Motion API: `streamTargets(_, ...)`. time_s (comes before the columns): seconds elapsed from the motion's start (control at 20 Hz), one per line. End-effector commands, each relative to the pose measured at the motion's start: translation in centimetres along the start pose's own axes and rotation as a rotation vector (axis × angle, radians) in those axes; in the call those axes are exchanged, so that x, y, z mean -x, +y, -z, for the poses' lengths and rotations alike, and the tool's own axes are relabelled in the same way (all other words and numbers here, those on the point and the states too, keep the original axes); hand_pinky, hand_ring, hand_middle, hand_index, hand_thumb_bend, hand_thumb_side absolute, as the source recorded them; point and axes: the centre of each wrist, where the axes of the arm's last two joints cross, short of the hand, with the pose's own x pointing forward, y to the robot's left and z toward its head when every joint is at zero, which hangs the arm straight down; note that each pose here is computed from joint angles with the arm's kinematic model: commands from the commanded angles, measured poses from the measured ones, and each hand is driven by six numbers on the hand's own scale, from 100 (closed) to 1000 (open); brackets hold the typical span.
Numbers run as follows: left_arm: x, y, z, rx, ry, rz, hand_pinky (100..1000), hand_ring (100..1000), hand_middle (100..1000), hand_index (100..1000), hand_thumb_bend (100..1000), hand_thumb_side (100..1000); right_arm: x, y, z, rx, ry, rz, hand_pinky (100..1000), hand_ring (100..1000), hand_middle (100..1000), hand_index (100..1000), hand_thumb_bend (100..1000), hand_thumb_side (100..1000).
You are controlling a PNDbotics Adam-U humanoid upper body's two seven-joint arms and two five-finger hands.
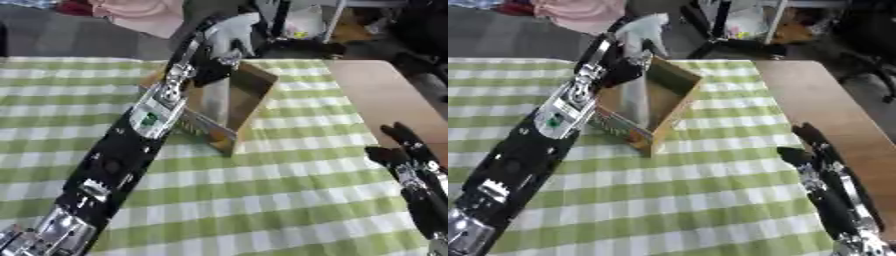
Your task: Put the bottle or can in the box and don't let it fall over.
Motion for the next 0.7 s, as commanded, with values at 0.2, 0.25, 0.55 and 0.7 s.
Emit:
streamTargets(0.2, -0.8, 1.2, 0.6, -0.026, -0.044, 0.093, 781, 1000, 1000, 967, 551, 682, -0.6, -0.3, 0.3, -0.004, -0.024, -0.008, 859, 789, 959, 1000, 100, 552)
streamTargets(0.25, -0.9, 1.6, 0.4, -0.028, -0.045, 0.103, 782, 1000, 1000, 967, 545, 684, -0.6, -0.3, 0.4, -0.003, -0.025, -0.009, 859, 789, 959, 1000, 100, 552)
streamTargets(0.55, -0.3, 5.1, -2.6, -0.046, -0.046, 0.119, 775, 1000, 1000, 966, 471, 698, -0.8, -1.1, 0.3, 0.025, -0.026, -0.034, 859, 789, 959, 1000, 100, 551)
streamTargets(0.7, 0.5, 7.1, -5.1, -0.084, -0.007, 0.098, 769, 1000, 1000, 961, 426, 707, -1.0, -1.5, 0.3, 0.046, -0.031, -0.047, 859, 789, 959, 1000, 100, 552)
